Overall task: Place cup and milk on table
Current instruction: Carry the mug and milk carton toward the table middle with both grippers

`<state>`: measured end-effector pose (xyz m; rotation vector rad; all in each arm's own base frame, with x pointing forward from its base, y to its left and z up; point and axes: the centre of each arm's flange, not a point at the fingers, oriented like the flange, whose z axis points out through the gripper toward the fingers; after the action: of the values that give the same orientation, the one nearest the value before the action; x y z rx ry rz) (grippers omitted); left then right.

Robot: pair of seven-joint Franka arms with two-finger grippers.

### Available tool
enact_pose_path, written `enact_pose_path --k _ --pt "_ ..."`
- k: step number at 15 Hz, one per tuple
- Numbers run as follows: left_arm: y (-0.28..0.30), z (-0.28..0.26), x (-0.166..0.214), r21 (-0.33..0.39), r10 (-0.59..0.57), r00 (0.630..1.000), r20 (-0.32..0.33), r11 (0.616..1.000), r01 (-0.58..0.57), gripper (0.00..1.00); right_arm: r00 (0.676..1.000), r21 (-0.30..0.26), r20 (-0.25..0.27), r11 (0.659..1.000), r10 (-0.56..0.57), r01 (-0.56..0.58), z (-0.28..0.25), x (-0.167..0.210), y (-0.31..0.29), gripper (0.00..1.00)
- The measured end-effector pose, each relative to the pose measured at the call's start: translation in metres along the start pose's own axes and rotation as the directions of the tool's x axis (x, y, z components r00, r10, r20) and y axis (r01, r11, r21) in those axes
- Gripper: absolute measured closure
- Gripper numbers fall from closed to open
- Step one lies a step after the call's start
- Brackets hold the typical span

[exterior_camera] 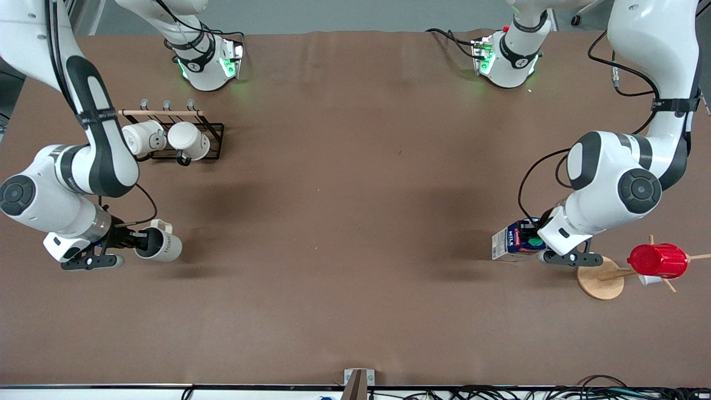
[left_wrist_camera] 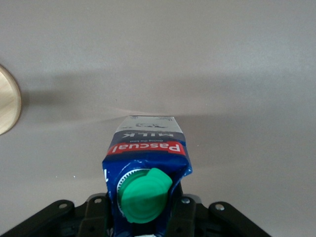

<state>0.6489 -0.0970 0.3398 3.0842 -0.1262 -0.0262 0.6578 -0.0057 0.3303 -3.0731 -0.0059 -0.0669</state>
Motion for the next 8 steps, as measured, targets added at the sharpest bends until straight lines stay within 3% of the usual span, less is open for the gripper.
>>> enact_pose_path --k 3,5,8 --pt "0.004 -0.015 0.008 -0.003 0.005 0.999 -0.033 1.0 -0.005 0.59 0.995 0.037 -0.032 0.995 0.091 -0.09 -0.026 0.008 -0.111 0.96" --pt "0.013 -0.031 0.013 -0.004 0.017 0.998 -0.059 1.0 -0.017 0.59 0.99 0.002 -0.041 0.99 0.138 -0.138 -0.015 0.004 -0.176 0.96" --pt "0.027 -0.06 0.013 -0.001 0.037 0.998 -0.05 0.999 -0.037 0.59 0.976 -0.024 -0.057 0.977 0.211 -0.213 0.02 -0.001 -0.264 0.96"
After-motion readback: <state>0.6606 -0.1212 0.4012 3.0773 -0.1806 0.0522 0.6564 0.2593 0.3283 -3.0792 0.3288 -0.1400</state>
